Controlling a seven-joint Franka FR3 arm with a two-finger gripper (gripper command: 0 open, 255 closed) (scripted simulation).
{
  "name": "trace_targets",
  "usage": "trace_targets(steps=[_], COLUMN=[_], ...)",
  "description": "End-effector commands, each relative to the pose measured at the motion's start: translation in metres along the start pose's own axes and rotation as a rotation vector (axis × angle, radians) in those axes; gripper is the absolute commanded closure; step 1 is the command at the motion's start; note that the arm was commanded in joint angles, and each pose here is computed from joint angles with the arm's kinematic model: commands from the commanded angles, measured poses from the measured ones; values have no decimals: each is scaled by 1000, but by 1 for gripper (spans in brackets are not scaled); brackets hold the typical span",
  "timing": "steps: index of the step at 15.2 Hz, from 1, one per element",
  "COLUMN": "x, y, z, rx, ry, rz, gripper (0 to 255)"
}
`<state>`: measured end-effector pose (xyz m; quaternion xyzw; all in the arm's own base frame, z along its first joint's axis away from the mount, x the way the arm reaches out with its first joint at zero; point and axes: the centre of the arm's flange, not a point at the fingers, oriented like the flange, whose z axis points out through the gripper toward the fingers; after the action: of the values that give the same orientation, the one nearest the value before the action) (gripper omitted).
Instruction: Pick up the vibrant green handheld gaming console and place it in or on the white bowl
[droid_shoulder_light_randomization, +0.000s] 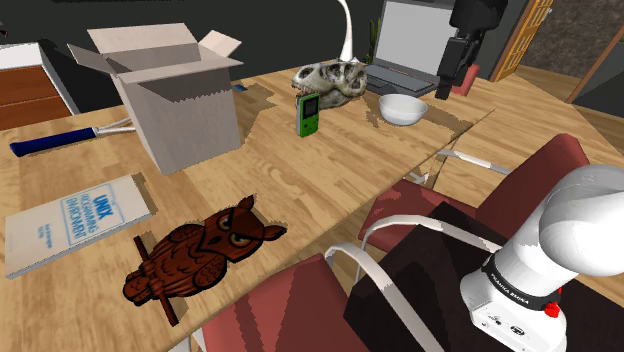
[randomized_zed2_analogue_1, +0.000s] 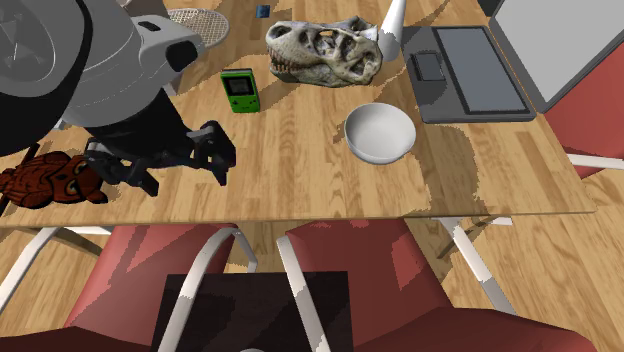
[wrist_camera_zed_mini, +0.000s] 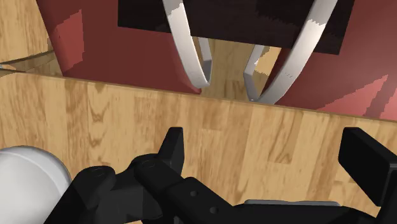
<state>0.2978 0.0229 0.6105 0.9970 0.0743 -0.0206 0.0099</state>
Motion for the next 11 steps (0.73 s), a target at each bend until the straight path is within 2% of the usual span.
trace_targets(steps=[1,11], x=[0,107], y=[0,64], z=[0,37], rx=[0,-2], ry=[0,12], rz=[0,-287], gripper=[0,0])
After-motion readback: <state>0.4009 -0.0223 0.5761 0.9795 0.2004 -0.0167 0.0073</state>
